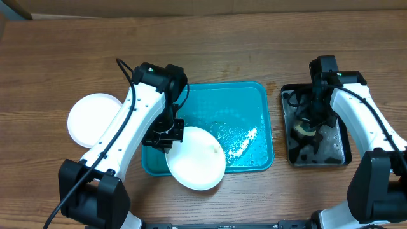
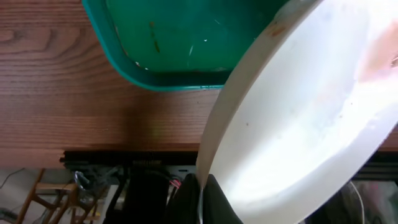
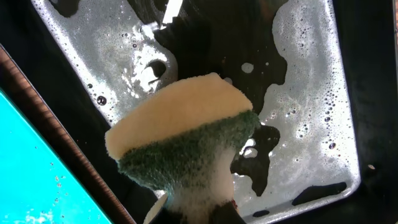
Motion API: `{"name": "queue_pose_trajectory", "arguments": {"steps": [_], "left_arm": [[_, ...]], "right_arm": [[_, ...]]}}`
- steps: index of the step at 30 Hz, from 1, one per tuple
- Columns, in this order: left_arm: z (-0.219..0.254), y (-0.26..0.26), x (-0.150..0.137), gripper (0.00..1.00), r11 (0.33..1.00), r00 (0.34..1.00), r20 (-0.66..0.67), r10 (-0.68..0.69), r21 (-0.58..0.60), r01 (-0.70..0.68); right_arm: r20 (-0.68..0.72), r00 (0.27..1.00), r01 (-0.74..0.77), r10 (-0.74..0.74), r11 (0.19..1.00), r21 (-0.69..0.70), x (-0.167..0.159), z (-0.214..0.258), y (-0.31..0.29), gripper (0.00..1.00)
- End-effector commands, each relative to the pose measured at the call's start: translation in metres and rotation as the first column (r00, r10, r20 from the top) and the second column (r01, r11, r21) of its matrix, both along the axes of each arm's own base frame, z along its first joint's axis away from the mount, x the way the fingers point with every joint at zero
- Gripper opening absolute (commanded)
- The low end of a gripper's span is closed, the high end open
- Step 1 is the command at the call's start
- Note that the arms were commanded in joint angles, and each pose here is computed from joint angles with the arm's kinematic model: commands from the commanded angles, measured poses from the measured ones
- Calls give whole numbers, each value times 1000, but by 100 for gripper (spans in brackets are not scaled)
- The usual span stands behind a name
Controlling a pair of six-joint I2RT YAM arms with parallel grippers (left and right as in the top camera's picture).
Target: Clean dirty plates on tray and stack at the side
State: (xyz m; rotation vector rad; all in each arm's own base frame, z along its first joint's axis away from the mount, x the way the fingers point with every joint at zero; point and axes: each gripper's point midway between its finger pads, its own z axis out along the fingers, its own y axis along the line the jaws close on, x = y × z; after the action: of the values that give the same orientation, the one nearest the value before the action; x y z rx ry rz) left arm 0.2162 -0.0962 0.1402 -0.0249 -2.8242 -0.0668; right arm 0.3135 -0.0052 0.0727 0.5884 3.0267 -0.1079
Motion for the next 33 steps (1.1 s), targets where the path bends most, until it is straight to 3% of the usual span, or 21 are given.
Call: {"name": "queue_pose_trajectory", "arguments": {"steps": [1, 6, 16, 24, 33], "left_arm": [[0, 7, 5, 4, 999, 999, 8, 39, 29, -40], [-3, 14, 18, 4, 996, 996, 58, 72, 40, -74], [19, 64, 60, 4, 945, 954, 287, 91, 276, -174], [62, 72, 100, 4, 887, 841, 535, 76, 349, -303], [102, 64, 118, 4, 775, 690, 706, -161, 524, -354]], "right_arm": [[1, 1000, 1, -1, 1000, 6, 0, -1, 0, 4], [1, 1000, 1, -1, 1000, 6, 0, -1, 0, 4], [1, 1000, 1, -1, 1000, 6, 0, -1, 0, 4], [4, 1000, 1, -1, 1000, 5, 1, -1, 0, 4], [17, 1000, 0, 0, 1000, 6, 4, -1, 0, 4]]}}
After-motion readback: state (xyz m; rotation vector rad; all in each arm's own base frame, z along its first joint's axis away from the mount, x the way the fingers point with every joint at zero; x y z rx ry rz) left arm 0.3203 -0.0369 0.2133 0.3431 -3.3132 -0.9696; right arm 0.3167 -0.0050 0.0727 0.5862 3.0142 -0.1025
